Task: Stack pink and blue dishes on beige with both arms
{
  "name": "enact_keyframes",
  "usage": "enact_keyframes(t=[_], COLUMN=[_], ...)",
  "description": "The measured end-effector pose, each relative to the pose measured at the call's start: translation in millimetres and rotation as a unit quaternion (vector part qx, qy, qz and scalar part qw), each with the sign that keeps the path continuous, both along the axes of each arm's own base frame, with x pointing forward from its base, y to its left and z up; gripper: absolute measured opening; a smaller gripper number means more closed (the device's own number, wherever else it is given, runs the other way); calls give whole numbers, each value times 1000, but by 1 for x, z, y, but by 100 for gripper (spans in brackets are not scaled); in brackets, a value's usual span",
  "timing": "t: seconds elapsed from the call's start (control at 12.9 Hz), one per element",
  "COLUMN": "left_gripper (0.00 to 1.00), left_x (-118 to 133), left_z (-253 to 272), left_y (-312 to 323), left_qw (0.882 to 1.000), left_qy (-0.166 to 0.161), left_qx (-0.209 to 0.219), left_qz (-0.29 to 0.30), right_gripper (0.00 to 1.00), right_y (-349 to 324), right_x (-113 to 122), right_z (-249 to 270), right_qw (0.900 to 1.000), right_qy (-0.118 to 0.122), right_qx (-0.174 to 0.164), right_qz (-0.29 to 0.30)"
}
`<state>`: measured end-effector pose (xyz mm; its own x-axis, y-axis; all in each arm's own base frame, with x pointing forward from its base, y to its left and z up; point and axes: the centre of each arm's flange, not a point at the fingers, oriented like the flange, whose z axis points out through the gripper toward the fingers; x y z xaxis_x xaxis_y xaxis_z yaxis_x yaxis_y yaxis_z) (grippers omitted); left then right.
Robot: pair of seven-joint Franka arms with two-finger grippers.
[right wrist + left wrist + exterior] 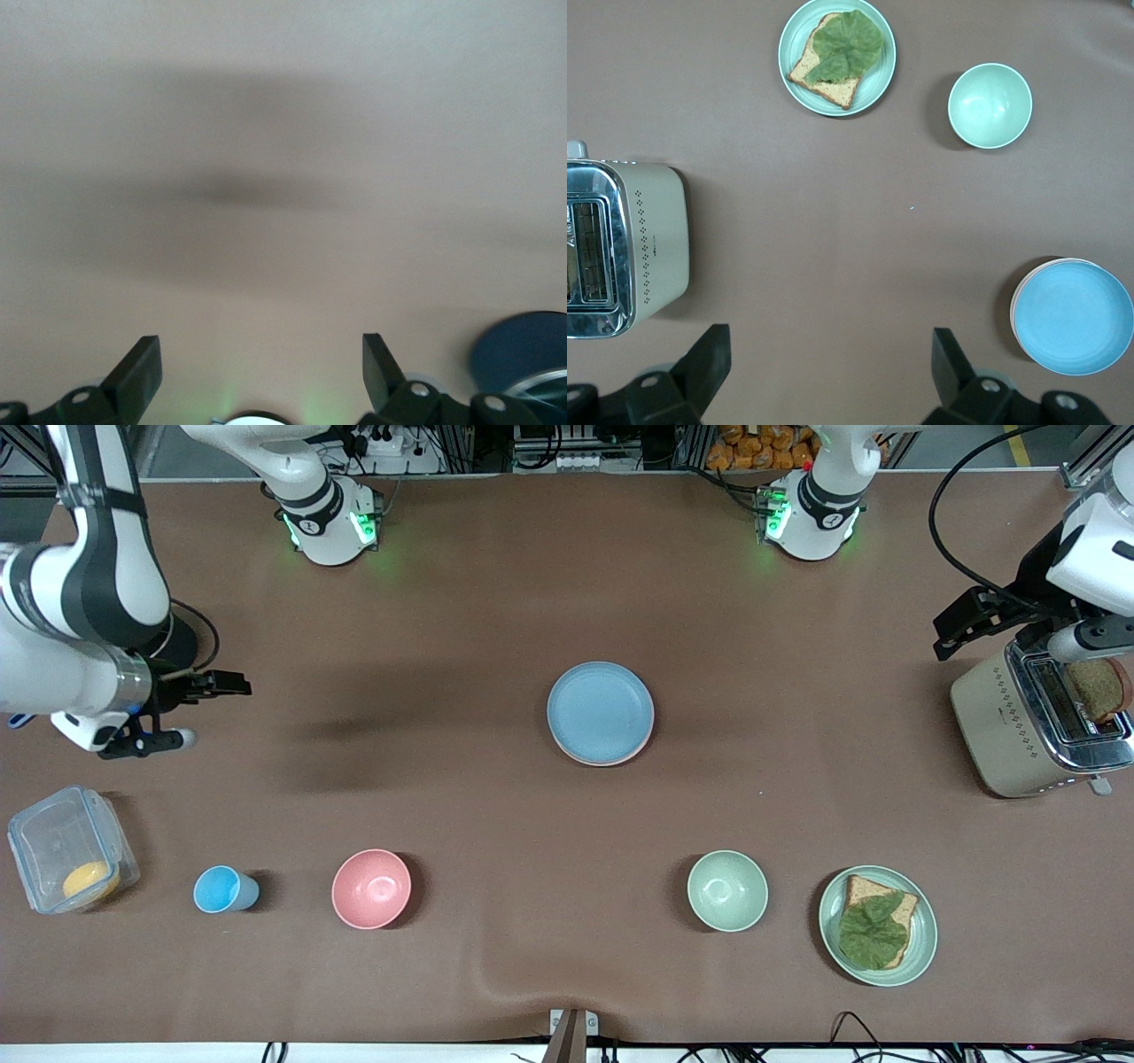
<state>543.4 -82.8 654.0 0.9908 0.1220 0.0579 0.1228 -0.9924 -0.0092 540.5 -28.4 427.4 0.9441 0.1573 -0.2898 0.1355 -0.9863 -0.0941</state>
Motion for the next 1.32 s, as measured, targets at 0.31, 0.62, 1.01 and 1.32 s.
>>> enact_keyframes(t=[0.31, 0.62, 1.01, 1.32], left_gripper=[100, 100, 100, 100], left_x=[0, 0, -1, 0], left_z=[2, 2, 2, 1], left_y=[0, 0, 0, 14], left_qw=[1000, 1000, 1000, 999], left_qy=[-2, -2, 0, 6], left_qx=[0, 0, 0, 3], left_qz=[0, 0, -1, -41], right_gripper=[100, 100, 100, 100], right_y=[-18, -63, -18, 17], right_x=[-15, -18, 3, 10], right_z=[45, 53, 121, 174], right_qw=[998, 997, 992, 990], right_qy=[-33, -42, -101, -85], right_qx=[-47, -49, -55, -9], right_qz=[36, 47, -43, -110])
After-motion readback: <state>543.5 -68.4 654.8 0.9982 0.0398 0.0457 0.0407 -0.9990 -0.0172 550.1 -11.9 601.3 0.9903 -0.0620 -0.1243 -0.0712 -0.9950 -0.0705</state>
